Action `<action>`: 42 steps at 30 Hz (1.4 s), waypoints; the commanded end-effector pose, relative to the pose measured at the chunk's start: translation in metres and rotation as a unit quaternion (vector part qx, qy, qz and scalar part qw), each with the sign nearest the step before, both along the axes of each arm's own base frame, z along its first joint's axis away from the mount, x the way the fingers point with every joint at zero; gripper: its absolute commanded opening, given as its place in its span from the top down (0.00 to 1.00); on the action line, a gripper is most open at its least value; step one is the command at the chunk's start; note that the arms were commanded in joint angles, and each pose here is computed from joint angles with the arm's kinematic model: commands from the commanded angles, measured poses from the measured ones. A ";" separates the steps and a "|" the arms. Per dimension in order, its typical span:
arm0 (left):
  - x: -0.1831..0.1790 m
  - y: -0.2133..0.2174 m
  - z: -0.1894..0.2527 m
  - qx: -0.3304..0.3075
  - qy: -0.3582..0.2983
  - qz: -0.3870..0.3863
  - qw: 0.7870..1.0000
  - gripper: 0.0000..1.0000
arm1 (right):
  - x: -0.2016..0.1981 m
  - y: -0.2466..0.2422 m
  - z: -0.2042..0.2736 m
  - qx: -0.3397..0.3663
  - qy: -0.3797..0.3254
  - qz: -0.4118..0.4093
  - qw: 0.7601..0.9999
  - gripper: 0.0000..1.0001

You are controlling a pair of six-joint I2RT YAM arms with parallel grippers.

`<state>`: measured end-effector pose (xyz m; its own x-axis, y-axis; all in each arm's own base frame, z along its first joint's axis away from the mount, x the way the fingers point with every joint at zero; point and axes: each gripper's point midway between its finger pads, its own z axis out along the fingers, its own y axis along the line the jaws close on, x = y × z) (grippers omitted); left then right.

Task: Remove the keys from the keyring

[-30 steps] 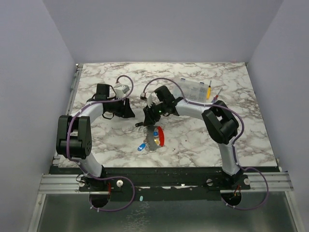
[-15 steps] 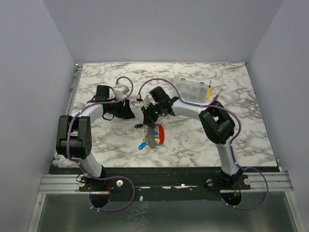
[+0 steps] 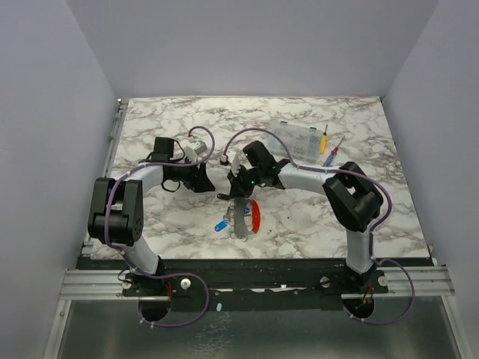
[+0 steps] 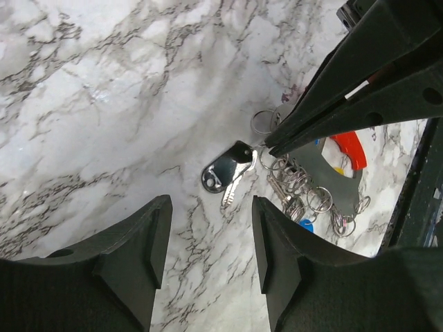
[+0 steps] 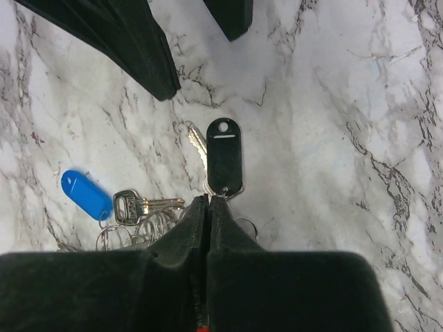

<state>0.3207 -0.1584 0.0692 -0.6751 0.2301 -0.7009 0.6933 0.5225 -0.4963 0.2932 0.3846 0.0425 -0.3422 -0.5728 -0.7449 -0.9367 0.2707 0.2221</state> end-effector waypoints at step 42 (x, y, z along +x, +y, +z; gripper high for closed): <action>-0.055 -0.072 0.063 -0.134 -0.224 -0.169 0.950 0.61 | -0.021 -0.019 0.126 0.277 -0.004 0.024 0.960 0.99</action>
<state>0.2761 -0.2260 0.1180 -0.2510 0.1855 -0.9500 0.9562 0.2002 -0.2135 0.2666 0.3655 0.1314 -0.3328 -0.2469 -0.9101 -0.9425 0.1190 0.3124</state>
